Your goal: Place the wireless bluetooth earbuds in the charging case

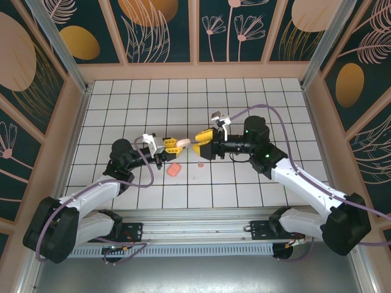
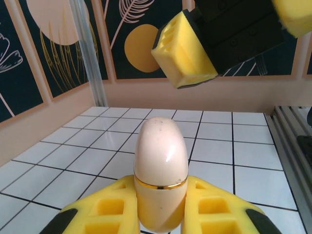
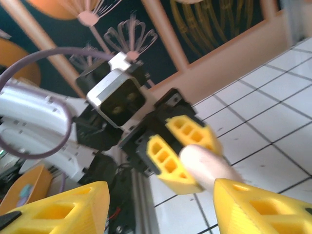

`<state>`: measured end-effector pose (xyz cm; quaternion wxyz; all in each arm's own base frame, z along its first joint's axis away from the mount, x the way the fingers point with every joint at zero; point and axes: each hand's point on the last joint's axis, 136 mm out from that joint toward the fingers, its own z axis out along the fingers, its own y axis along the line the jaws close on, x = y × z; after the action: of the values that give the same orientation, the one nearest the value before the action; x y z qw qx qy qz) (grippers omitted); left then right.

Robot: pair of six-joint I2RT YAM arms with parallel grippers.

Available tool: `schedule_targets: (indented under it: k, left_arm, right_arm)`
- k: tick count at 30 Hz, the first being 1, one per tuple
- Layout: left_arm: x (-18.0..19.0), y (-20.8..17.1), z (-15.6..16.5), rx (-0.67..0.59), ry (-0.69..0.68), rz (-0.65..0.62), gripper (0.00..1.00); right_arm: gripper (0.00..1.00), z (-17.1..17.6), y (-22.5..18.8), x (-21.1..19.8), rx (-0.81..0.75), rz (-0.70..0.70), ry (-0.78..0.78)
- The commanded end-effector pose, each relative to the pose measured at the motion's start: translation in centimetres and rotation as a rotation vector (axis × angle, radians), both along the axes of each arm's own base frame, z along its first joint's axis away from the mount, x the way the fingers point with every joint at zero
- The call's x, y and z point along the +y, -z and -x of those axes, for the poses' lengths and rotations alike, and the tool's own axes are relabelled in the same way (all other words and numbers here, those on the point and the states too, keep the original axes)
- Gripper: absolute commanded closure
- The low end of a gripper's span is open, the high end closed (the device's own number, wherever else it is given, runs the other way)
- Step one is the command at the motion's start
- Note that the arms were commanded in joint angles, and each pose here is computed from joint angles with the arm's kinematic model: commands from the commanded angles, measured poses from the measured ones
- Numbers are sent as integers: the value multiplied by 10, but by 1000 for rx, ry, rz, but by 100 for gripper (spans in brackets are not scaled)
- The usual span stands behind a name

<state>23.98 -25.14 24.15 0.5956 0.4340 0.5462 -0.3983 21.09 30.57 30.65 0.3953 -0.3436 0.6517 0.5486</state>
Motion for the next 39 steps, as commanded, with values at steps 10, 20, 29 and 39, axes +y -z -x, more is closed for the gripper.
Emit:
schedule_targets:
  k: [10, 20, 29, 39]
  left_arm:
    - [-12, 4, -62, 548, -144, 77, 94]
    - [-40, 53, -123, 1054, -357, 116, 94]
    - [-89, 78, -170, 1232, -410, 70, 93]
    - [-144, 138, -180, 1406, -394, -25, 94]
  right_arm:
    - [41, -135, 20, -88, 182, 22, 706]
    - [41, -148, 67, -98, 262, 95, 766]
    - [41, -145, 88, -118, 277, 133, 844]
    - [41, -132, 92, -148, 288, 161, 949]
